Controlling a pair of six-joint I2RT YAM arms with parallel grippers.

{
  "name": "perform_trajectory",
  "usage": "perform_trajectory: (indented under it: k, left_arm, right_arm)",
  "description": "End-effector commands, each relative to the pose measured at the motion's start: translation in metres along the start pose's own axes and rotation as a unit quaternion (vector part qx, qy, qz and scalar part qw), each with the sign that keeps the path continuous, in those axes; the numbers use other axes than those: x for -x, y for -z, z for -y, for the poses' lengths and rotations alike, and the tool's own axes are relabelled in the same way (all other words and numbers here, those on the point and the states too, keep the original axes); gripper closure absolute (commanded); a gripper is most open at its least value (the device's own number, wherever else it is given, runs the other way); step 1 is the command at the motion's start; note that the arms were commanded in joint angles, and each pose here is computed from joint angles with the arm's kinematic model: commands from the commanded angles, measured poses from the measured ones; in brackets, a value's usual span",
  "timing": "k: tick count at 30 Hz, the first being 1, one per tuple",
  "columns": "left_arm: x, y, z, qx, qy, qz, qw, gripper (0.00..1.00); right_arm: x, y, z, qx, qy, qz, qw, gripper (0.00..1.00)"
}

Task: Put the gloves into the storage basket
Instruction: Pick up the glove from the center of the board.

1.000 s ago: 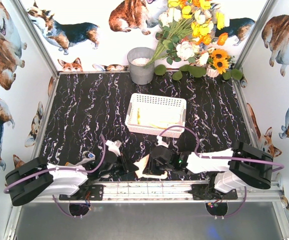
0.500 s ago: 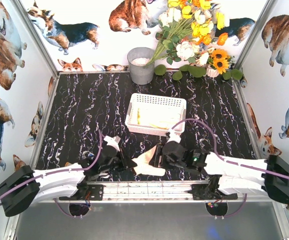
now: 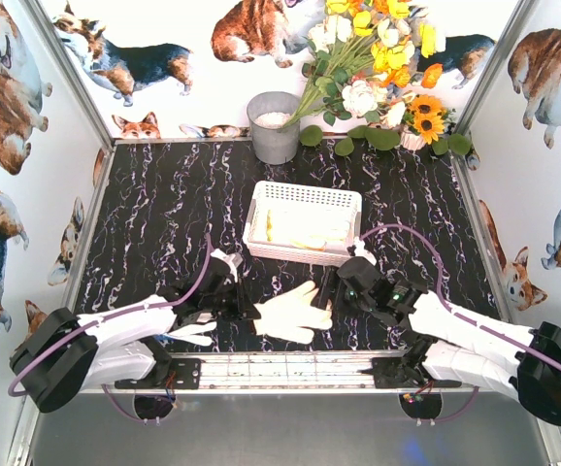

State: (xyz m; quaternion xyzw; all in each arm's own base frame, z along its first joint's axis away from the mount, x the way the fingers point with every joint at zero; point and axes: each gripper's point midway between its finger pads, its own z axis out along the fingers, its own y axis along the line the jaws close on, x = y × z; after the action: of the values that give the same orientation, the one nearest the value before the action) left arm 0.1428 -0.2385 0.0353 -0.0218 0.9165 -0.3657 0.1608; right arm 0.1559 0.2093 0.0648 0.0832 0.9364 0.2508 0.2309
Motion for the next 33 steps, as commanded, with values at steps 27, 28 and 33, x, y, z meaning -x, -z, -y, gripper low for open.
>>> perform_trajectory:
  k: [27,28,33]
  left_arm:
    - [0.011,0.006,0.003,-0.039,0.006,0.032,0.999,0.98]
    - [0.013,0.008,0.005,-0.042,0.004,0.036,0.998,0.99]
    - [0.016,0.015,0.016,-0.056,-0.014,0.038,0.998,1.0]
  right_arm:
    - [-0.033,-0.022,0.005,0.021,-0.078,-0.053,0.995,0.78]
    - [-0.03,-0.021,0.004,0.022,-0.077,-0.048,0.996,0.82]
    - [-0.023,-0.011,0.003,0.027,-0.078,-0.029,0.996,1.0]
